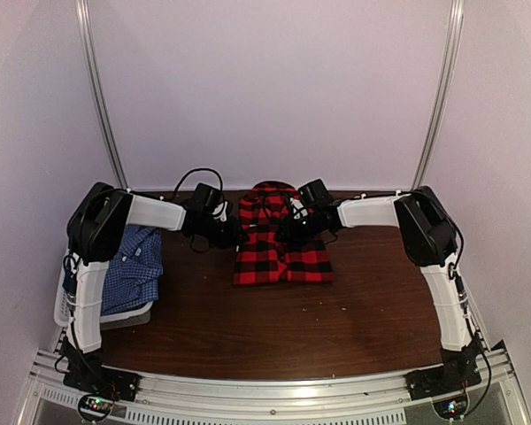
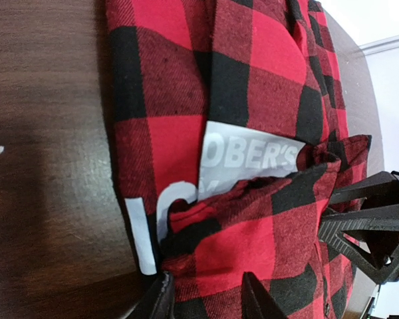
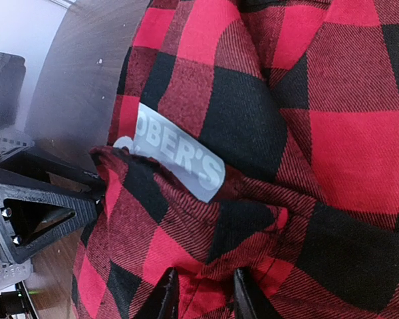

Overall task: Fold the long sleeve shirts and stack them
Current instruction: Smooth out the 2/3-rectangle-folded shirt at the center of the board.

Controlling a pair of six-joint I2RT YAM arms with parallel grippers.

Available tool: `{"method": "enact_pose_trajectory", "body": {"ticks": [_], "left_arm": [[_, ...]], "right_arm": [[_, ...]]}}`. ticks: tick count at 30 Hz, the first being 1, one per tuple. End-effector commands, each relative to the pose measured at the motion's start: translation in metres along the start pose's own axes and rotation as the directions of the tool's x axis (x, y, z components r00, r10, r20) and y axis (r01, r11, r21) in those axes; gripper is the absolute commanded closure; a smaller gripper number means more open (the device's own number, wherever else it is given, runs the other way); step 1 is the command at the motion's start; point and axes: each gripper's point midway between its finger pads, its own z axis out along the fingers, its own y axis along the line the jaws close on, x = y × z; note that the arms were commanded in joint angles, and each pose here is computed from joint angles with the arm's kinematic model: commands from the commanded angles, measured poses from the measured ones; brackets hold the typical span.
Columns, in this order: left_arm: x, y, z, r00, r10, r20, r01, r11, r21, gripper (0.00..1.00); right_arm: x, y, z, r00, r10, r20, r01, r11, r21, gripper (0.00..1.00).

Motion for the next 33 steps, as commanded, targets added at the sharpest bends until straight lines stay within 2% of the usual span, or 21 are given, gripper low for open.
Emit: {"method": "enact_pose_trajectory", "body": {"ticks": [1, 5, 9, 16, 24, 33], "left_arm": [[-0.008, -0.002, 0.0, 1.0, 0.025, 0.011, -0.025, 1.0, 0.003, 0.64], [-0.012, -0.007, -0.006, 0.999, 0.038, 0.021, -0.038, 0.999, 0.004, 0.64], [-0.022, -0.015, -0.02, 0.997, 0.064, 0.052, -0.063, 0.998, -0.008, 0.64], [-0.034, -0.03, -0.043, 0.99, 0.102, 0.097, -0.102, 0.995, -0.008, 0.64], [-0.023, -0.053, -0.058, 0.988, 0.121, 0.093, -0.124, 0.992, 0.032, 0.64], [0.024, -0.106, -0.031, 0.985, 0.169, 0.018, -0.17, 0.975, 0.146, 0.63]], "right_arm": [[-0.012, -0.011, -0.001, 1.0, 0.013, 0.021, -0.014, 0.999, 0.047, 0.7], [-0.023, -0.002, -0.012, 0.999, -0.004, 0.035, 0.003, 0.999, 0.039, 0.69], [-0.045, 0.006, -0.041, 0.995, -0.032, 0.09, 0.028, 0.998, 0.047, 0.68], [-0.06, -0.015, -0.075, 0.99, -0.028, 0.139, 0.017, 0.997, 0.076, 0.67], [-0.047, -0.049, -0.061, 0.996, 0.009, 0.092, -0.018, 0.996, 0.09, 0.68], [-0.027, -0.089, -0.025, 0.997, 0.078, 0.02, -0.08, 0.992, 0.102, 0.68]]}}
